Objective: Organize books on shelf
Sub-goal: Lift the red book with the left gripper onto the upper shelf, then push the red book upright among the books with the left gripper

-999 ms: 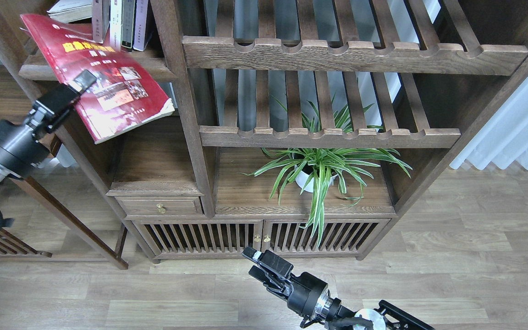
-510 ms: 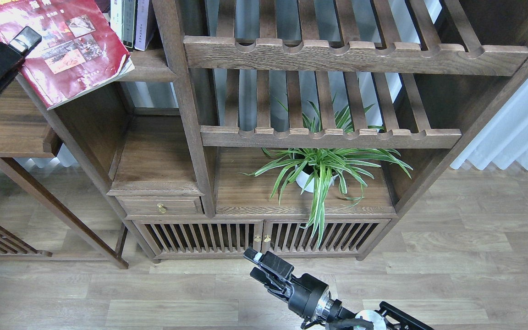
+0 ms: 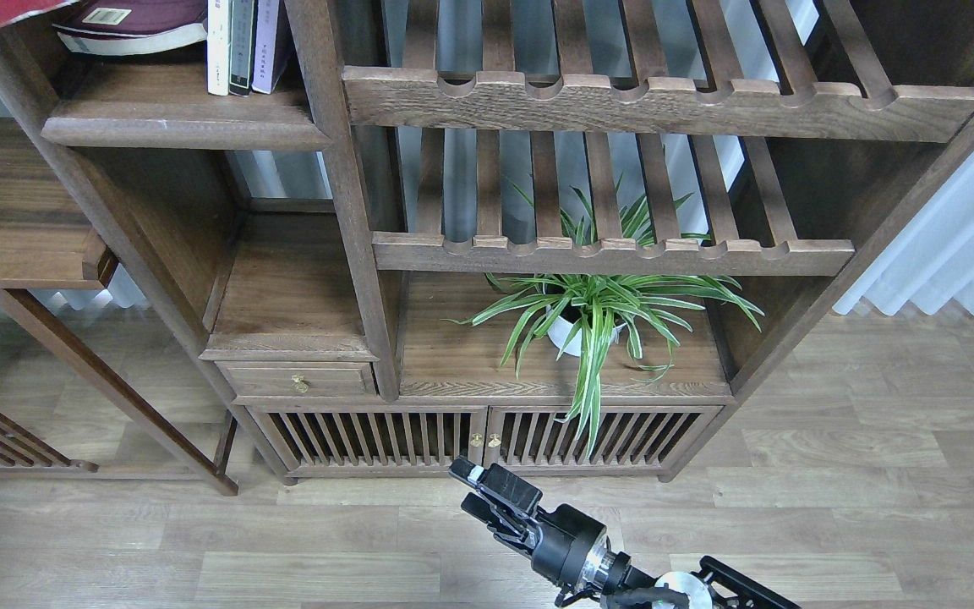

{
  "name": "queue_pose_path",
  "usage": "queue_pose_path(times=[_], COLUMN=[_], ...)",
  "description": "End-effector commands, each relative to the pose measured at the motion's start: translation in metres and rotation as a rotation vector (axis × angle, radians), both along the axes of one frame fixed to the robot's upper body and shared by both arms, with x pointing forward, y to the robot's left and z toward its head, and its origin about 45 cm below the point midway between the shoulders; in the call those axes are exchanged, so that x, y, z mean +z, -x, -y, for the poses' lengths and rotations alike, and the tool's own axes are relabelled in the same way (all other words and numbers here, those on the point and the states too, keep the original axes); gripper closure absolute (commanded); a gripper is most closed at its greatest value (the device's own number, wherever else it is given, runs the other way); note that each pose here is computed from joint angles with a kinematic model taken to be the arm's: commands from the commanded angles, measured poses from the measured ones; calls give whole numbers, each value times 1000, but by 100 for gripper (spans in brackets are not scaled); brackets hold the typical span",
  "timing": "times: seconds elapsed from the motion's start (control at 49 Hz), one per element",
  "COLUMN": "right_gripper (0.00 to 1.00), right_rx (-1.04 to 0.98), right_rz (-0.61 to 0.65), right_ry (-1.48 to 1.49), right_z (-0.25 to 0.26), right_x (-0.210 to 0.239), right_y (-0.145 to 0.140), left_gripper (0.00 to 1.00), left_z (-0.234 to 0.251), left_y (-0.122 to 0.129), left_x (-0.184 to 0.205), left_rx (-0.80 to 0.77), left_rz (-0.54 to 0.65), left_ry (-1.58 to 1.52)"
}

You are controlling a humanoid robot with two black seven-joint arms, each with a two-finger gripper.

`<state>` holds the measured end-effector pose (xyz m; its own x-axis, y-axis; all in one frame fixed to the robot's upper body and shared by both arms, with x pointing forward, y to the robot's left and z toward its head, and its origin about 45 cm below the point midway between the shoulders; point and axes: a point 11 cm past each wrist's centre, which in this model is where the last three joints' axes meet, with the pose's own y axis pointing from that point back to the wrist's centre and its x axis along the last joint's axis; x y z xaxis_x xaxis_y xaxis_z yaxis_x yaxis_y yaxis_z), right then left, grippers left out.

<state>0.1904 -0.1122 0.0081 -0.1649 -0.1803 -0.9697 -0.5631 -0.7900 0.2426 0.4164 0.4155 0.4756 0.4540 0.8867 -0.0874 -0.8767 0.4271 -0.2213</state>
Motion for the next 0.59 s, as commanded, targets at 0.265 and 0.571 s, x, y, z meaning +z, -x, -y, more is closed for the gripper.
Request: queue_pose_path(times=[0.265,0.571], right_gripper=[1,1], right_rx=[1,3], right_rz=[1,3], right_ry=[-3,-7], right_z=[-1,-2], right_x=[1,2], right_y=[0,1], left_gripper=[92,93], left_z=[43,59], left_y=[-37,-62], left_x=[58,25], left_rx=[41,72], left_rz=[57,-6], left_ry=[-344,-448])
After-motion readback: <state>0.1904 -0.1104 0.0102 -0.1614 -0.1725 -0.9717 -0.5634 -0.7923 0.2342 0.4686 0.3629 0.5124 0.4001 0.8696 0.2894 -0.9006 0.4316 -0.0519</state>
